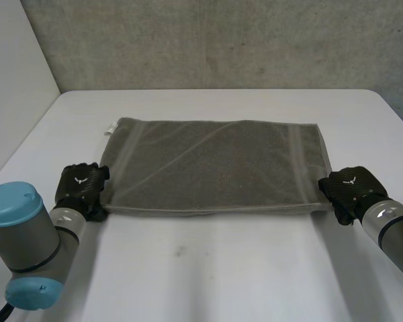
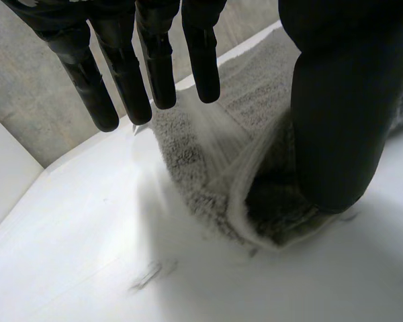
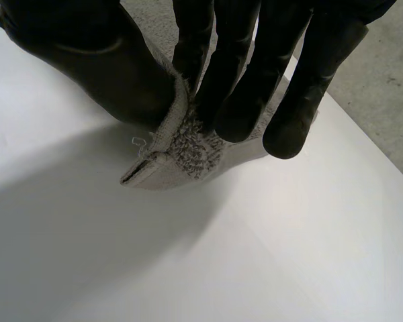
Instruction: Fold the towel.
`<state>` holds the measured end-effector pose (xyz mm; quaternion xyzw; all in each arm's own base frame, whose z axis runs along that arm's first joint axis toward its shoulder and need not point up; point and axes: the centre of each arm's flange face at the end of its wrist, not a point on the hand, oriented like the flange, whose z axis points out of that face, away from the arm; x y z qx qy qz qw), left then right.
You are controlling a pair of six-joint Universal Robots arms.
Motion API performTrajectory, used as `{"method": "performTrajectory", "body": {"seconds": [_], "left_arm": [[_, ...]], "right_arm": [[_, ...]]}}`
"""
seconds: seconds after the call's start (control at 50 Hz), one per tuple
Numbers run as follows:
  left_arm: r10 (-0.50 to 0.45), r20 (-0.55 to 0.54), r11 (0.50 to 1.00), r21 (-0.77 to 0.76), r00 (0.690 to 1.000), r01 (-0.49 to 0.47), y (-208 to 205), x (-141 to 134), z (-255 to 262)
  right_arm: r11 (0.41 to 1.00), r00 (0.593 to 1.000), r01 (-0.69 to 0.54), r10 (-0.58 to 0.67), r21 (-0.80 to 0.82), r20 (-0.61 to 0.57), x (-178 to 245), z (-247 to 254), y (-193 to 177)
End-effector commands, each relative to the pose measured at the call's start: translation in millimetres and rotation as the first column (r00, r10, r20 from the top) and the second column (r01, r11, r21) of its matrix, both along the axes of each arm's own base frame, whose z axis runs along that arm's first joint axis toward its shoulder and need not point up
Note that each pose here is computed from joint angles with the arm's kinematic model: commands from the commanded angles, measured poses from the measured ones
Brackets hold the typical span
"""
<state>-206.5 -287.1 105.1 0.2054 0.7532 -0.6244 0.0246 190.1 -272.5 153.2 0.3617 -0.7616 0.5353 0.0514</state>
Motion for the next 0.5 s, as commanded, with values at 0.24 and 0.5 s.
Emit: {"method": "performTrajectory", "body": {"seconds": [0.24, 0.5], "left_arm": [[0.044, 0.017, 0.999, -0.013, 0.999, -0.044, -7, 15, 5], [-0.006, -0.007, 0.995, -0.104, 1.000, 0.006, 13, 14, 45]], "right_arm": [[0.999, 1.000, 0.030, -0.029, -0.041, 0.005, -7, 3, -11], [0.991, 1.000, 0.028, -0.026, -0.129, 0.018, -9, 38, -8]]}}
